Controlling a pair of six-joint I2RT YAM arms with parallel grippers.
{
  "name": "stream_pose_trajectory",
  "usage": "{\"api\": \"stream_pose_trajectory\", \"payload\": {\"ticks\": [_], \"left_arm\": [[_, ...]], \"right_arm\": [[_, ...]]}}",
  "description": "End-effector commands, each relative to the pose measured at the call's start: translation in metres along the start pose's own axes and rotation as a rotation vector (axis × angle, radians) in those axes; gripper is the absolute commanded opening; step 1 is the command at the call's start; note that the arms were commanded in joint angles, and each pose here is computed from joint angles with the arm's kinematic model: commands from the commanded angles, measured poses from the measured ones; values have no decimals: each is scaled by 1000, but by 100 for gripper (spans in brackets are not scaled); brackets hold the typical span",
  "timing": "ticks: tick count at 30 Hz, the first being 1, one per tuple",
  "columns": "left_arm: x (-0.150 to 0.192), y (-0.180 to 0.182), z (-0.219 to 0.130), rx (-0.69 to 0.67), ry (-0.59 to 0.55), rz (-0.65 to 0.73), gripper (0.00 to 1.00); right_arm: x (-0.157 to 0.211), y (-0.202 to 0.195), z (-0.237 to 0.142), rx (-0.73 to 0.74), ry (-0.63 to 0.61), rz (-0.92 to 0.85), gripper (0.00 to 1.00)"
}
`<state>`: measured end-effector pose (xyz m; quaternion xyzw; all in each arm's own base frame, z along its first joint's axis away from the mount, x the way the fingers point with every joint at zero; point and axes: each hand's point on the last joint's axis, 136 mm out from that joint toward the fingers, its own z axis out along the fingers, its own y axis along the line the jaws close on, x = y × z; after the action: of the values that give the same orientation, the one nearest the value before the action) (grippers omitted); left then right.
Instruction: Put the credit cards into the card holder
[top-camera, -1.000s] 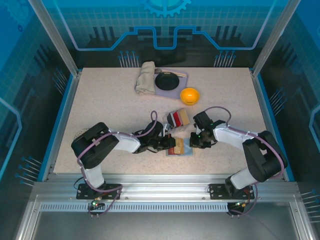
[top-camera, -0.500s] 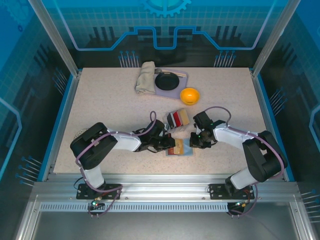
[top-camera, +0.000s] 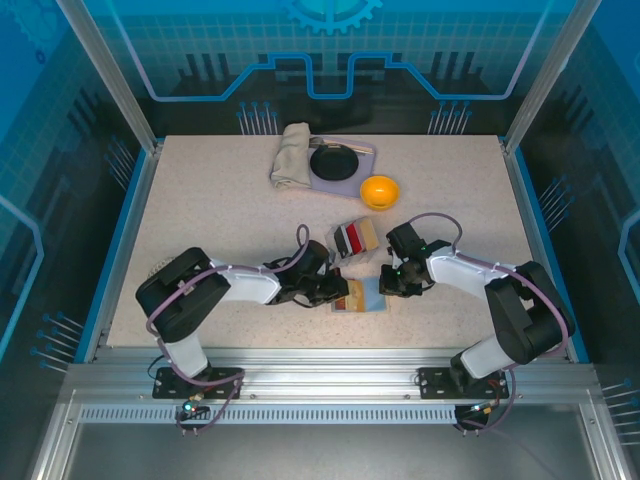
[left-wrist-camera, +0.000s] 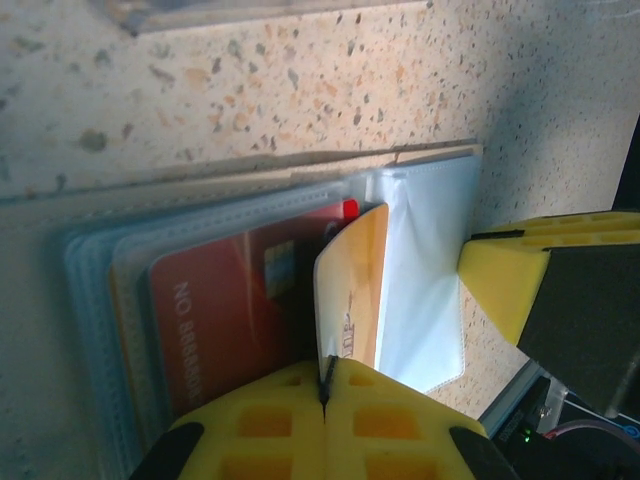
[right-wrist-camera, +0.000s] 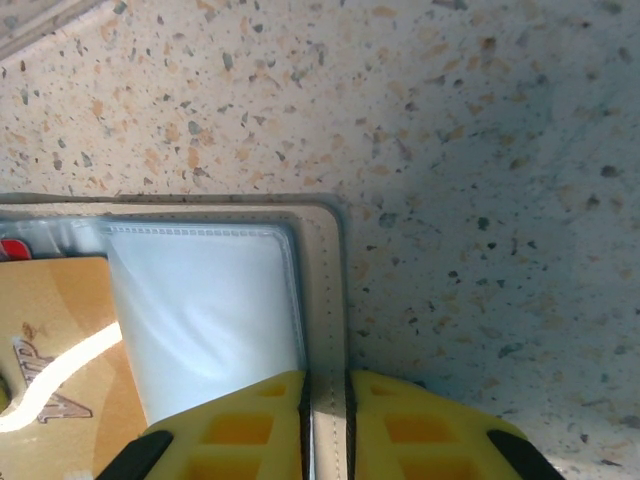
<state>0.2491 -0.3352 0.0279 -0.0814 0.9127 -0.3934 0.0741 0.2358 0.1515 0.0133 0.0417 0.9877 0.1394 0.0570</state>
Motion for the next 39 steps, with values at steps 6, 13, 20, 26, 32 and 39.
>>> {"api": "stream_pose_trajectory", "payload": {"ticks": [6,13,20,26,32,39], "left_arm": [[7,17,14,-47,32,19,3],[9,17,17,-44,48,30,4],[7,7,22,-35,63,52,10],[8,15,13,-93,49,58,18],[9,18,0,-121,27,81,17],[9,9,10,-98,56,89,4]], "right_arm": [[14,-10,11,18,48,11,17],[12,-8,11,12,45,17,19],[12,-7,10,7,44,17,19],[12,-9,9,14,38,20,20],[13,-9,8,17,38,19,21],[12,-7,8,6,39,20,21]]}}
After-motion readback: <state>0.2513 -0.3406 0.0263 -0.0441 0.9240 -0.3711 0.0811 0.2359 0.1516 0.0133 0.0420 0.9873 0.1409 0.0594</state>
